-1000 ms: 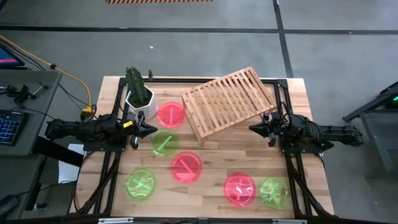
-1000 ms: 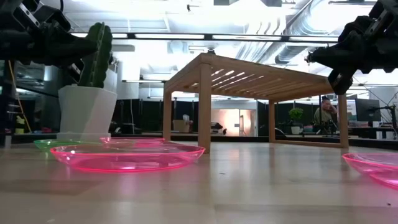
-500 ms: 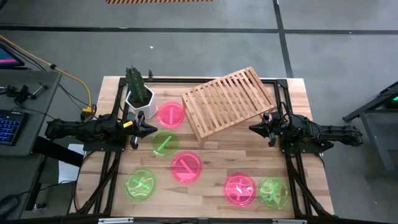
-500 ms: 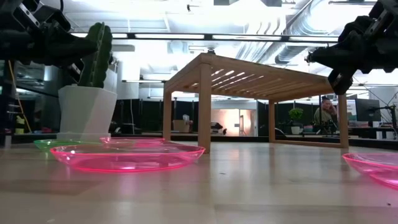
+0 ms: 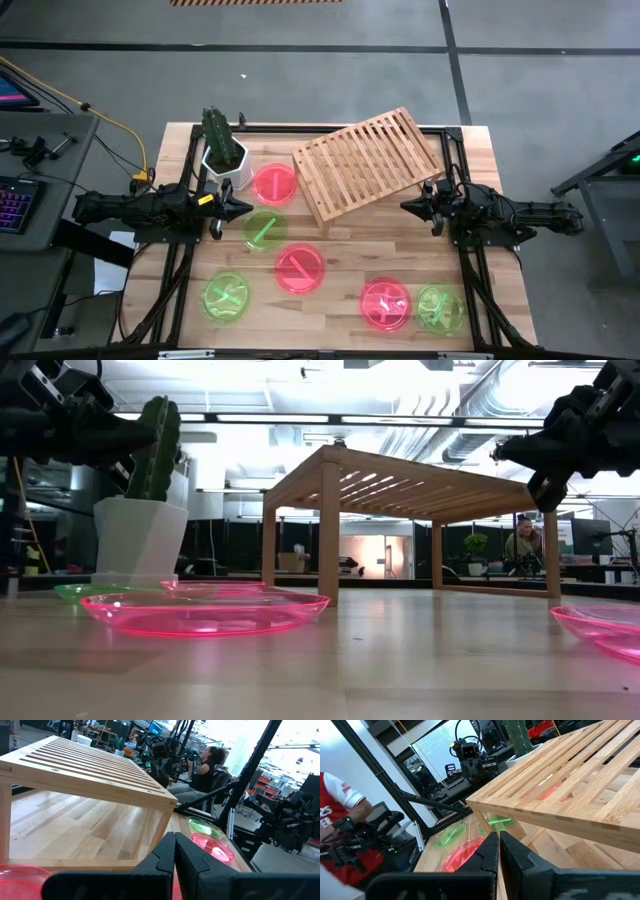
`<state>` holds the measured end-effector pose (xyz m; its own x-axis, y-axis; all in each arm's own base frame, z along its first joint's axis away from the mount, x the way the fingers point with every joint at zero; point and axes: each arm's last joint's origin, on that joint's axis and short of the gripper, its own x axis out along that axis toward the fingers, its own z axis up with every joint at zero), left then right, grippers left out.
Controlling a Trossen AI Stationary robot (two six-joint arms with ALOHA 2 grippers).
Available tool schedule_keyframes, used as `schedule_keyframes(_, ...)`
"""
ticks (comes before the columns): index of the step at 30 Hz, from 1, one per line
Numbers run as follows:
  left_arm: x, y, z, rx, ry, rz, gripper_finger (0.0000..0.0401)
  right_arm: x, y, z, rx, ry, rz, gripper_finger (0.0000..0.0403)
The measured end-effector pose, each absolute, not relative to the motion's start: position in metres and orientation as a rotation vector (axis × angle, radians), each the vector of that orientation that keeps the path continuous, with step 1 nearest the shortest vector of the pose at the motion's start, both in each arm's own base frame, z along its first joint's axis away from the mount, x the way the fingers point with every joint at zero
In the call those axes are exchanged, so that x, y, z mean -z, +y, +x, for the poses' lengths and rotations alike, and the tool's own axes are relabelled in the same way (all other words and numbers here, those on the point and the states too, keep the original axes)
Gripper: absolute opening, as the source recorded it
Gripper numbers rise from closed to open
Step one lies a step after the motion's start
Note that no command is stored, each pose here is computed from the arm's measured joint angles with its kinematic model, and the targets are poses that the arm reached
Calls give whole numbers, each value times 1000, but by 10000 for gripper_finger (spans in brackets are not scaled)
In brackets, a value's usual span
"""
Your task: Place and stack plates onto a shelf
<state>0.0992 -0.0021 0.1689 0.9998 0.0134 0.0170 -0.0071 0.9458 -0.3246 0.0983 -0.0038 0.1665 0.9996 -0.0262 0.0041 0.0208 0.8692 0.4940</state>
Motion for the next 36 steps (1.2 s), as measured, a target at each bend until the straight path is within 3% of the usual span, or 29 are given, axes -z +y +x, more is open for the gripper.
schedule_keyframes(31, -169, -2, 99, -10, -19, -330, 1, -169, -5, 98, 47, -39, 532, 0)
schedule_keyframes(36, -169, -2, 99, -10, -19, -331, 1, -190, -10, 95, 103, -349, 1005, 0)
